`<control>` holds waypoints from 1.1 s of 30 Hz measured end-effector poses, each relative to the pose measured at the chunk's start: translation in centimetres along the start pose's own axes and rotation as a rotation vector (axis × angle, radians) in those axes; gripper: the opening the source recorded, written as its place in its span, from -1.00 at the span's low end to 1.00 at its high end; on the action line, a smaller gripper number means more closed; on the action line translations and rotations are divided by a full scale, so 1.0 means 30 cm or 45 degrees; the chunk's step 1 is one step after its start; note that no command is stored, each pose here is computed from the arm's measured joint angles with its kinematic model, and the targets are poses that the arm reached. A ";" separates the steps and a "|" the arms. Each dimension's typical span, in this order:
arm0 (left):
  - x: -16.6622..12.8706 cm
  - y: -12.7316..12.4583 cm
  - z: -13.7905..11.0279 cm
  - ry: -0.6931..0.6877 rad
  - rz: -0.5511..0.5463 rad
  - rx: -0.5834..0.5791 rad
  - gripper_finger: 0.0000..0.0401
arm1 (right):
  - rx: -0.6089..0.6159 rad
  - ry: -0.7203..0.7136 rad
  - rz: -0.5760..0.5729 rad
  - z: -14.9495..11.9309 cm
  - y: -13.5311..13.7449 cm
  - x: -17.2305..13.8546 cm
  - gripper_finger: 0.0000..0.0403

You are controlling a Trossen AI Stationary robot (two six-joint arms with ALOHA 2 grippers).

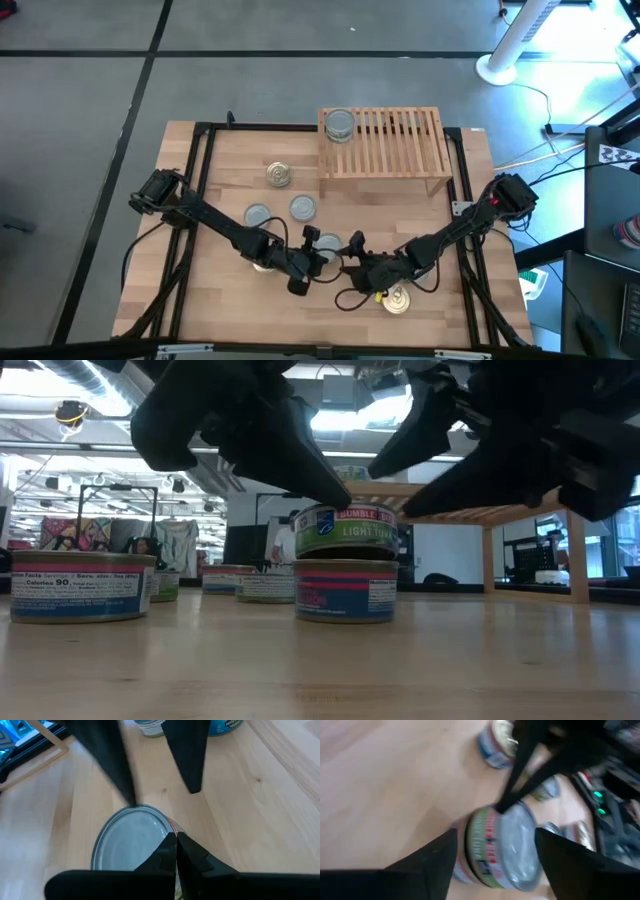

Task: Stack canned seafood by type on shelf
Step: Stack the green tuna can on top of the green tuna cans on the shelf

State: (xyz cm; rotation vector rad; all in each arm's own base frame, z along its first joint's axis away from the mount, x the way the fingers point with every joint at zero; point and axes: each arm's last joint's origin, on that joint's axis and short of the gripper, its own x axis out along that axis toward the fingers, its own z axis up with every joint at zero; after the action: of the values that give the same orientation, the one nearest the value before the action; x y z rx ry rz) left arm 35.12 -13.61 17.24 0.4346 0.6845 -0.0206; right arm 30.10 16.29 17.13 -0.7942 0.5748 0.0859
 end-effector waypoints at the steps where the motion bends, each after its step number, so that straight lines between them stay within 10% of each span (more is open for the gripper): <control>1: 0.000 0.000 0.000 0.000 0.000 -0.002 -1.00 | 0.005 0.013 -0.029 -0.001 -0.002 0.000 0.40; 33: 0.003 0.016 0.023 -0.083 0.018 -0.129 -1.00 | -0.218 0.159 -0.106 -0.044 0.013 0.049 0.57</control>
State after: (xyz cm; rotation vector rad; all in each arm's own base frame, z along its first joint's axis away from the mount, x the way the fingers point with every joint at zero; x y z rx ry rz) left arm 35.69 -13.43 17.84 0.3404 0.6155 0.0135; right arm 30.61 15.45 15.38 -0.9940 0.6576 0.0091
